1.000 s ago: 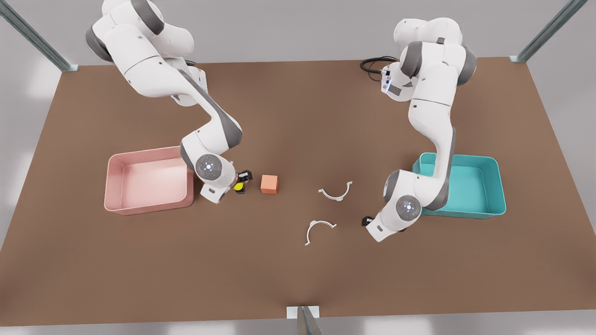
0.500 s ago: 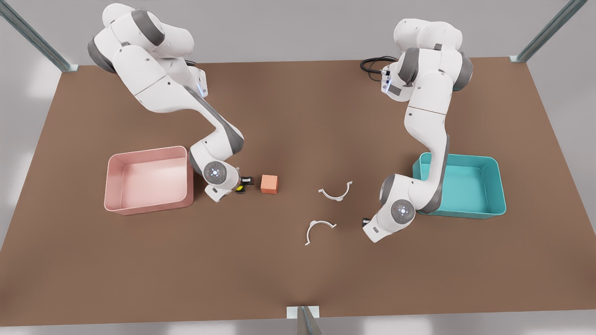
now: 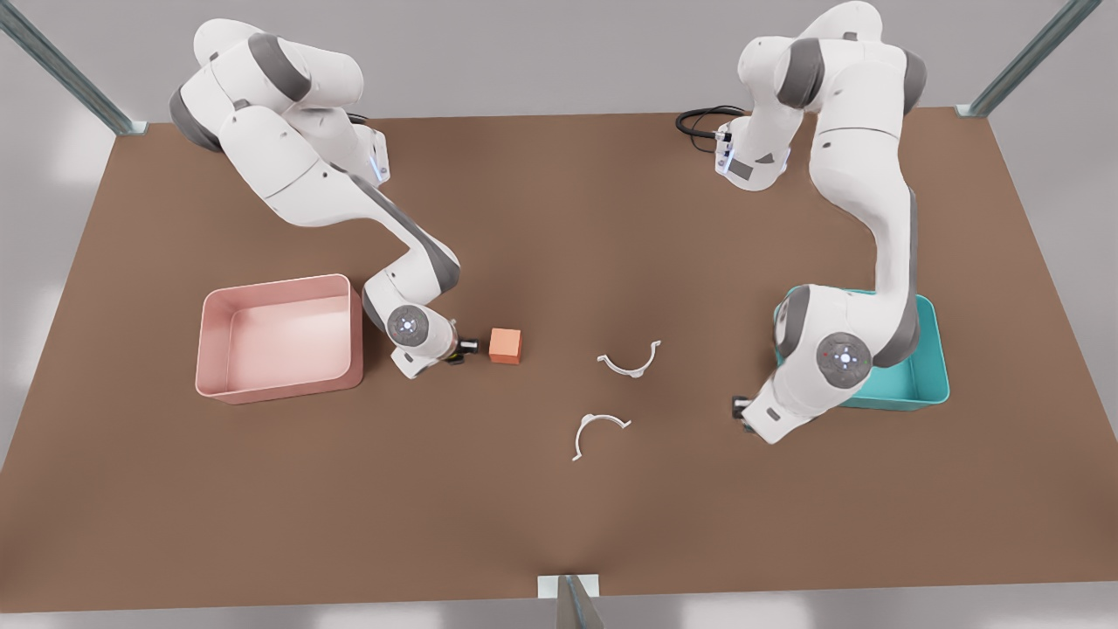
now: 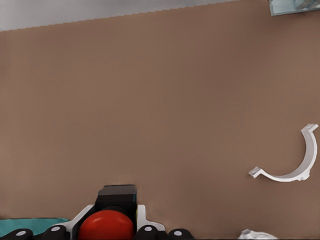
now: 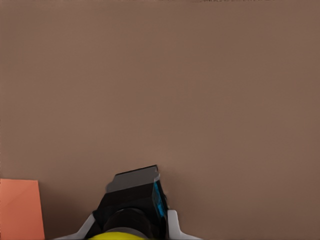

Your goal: Place the red button in the blue storage box with the left arm, and place the yellow button in the pink storage box with the right arm

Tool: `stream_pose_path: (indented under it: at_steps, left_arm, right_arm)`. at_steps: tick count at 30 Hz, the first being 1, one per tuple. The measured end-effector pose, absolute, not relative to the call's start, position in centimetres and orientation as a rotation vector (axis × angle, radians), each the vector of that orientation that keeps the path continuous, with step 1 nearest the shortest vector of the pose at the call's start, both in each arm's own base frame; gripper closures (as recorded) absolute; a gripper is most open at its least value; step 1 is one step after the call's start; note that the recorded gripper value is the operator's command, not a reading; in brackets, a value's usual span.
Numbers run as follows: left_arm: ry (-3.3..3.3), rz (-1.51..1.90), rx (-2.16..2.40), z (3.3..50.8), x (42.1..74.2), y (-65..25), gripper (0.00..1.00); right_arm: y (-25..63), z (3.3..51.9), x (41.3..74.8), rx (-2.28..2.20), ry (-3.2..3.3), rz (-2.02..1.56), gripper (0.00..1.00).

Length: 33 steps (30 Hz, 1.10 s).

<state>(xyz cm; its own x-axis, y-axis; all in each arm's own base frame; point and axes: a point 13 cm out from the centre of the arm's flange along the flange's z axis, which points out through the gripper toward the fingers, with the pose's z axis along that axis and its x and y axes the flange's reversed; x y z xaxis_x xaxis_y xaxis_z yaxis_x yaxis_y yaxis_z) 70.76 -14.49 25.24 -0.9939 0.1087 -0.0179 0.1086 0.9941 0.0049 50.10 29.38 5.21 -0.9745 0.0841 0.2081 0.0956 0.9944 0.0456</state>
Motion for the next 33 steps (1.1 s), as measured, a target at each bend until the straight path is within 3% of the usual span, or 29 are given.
stream_pose_path:
  at_steps: [3,6,8,11,14,15,16,17,22,26,27,28,29,30,33]
  left_arm:
    - [3.193,0.018,0.059,27.9,68.9,-4.3,0.53]
    - [3.312,0.012,-0.009,26.9,61.8,5.2,0.53]
    - [3.381,-0.015,-0.003,24.4,57.0,8.8,0.53]
    - [3.456,-0.061,0.087,18.3,52.5,10.7,0.53]
    - [3.474,-0.088,0.219,12.7,51.3,11.0,0.51]
    - [3.468,-0.091,0.262,11.1,51.4,11.0,0.47]
    - [3.455,-0.093,0.3,10.2,51.7,11.1,0.13]
    - [3.438,-0.094,0.336,9.6,52.1,11.1,0.0]
    - [3.344,-0.082,0.489,10.0,54.0,11.2,0.0]
    - [3.195,-0.02,0.535,16.9,58.2,10.3,0.0]
    - [3.143,-0.016,0.522,19.7,60.4,9.5,0.0]
    - [3.088,-0.013,0.499,23.2,63.1,8.7,0.0]
    - [3.043,-0.017,0.484,26.2,65.2,7.4,0.0]
    - [2.998,-0.019,0.473,29.3,67.0,6.0,0.0]
    - [2.885,-0.028,0.454,40.1,70.2,1.7,0.0]
  right_arm:
    - [29.6,5.3,50.3,-0.149,-2.935,-0.096,0.64]
    - [28.9,6.5,51.5,-0.178,-2.958,-0.111,0.64]
    - [28.0,9.1,53.3,-0.199,-3.0,-0.115,0.64]
    - [22.7,15.9,57.9,-0.3,-3.092,-0.095,0.63]
    - [11.8,23.1,61.3,-0.481,-3.149,-0.021,0.64]
    - [9.1,24.0,61.1,-0.509,-3.144,0.009,0.64]
    - [7.0,24.3,60.5,-0.517,-3.131,0.038,0.64]
    - [5.3,24.0,59.5,-0.514,-3.109,0.064,0.64]
    - [0.3,19.7,53.1,-0.421,-2.989,0.146,0.65]
    - [-2.3,17.1,50.7,-0.357,-2.948,0.129,0.63]
    - [-2.6,16.5,50.2,-0.333,-2.942,0.122,0.57]
    - [-2.6,15.9,49.9,-0.306,-2.938,0.116,0.24]
    - [-2.6,15.6,49.9,-0.279,-2.938,0.112,0.05]
    - [-2.7,15.6,50.3,-0.256,-2.947,0.114,0.0]
    - [-3.0,17.9,53.5,-0.217,-3.017,0.121,0.0]
